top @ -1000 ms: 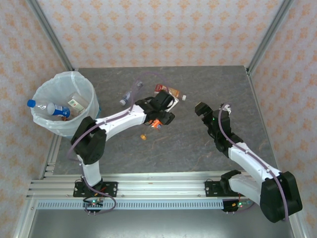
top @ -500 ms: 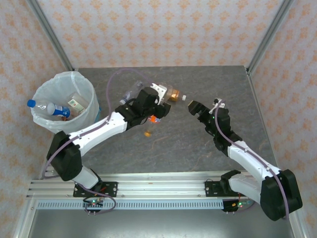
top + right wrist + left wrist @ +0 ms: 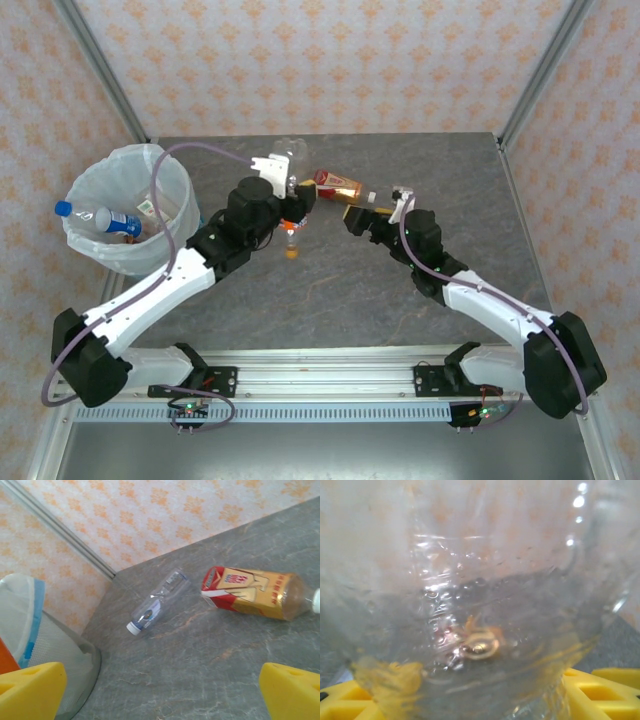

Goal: Put the plastic bottles in the bin

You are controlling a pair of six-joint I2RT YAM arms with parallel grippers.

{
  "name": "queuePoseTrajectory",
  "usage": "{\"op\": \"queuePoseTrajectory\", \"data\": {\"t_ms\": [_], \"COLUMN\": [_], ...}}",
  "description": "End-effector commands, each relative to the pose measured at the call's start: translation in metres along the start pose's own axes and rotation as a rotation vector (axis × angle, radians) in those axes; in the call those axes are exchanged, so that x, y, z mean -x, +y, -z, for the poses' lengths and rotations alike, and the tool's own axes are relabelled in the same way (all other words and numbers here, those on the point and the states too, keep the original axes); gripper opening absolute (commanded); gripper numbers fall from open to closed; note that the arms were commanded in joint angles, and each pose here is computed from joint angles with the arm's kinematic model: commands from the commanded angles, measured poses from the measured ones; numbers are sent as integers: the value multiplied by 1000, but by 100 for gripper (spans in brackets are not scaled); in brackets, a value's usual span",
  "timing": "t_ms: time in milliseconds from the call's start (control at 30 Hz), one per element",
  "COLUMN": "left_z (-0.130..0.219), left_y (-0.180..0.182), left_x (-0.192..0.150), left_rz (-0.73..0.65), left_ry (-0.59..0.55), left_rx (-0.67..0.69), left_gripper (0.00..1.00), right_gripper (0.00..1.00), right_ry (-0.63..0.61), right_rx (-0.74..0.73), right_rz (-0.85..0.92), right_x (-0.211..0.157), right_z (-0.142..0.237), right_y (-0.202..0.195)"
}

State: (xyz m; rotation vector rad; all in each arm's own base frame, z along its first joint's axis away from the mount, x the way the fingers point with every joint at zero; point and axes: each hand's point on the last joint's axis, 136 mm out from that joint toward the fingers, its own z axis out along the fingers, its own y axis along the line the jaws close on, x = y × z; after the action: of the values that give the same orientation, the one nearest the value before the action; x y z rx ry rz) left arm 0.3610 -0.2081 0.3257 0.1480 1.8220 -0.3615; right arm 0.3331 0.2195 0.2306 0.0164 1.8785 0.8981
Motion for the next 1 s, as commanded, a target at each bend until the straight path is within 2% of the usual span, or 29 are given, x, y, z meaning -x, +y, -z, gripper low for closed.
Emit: {"op": "queuePoseTrajectory", "data": {"t_ms": [0,167,467,567,700,800,967], "left_z": [15,31,56,71,101,120,138], "left_y": [21,35,70,91,142,174,221], "left_x": [47,83,130,144,164,174,175], "left_rz": [28,-9,-18,-22,-4,37,70], "left_ry": [-153,-255,-320,-339,-366,-403,-422], "left_rx": [113,203,329,388,585,663,802], "left_gripper": [0,0,0,0,0,0,0], "right_gripper": [99,99,99,99,99,99,99], "right_ry": [-79,-86,-105,-121,-129,-125,-127], "right_rx": [79,84,98,100,95,86,80], "right_rz": [54,51,71,83,94,97,106], "right_x": [26,25,25,27,26,23,21], "right_z": [0,0,8,12,16,17,17], "right_y": [27,28,29,29,27,24,21]}}
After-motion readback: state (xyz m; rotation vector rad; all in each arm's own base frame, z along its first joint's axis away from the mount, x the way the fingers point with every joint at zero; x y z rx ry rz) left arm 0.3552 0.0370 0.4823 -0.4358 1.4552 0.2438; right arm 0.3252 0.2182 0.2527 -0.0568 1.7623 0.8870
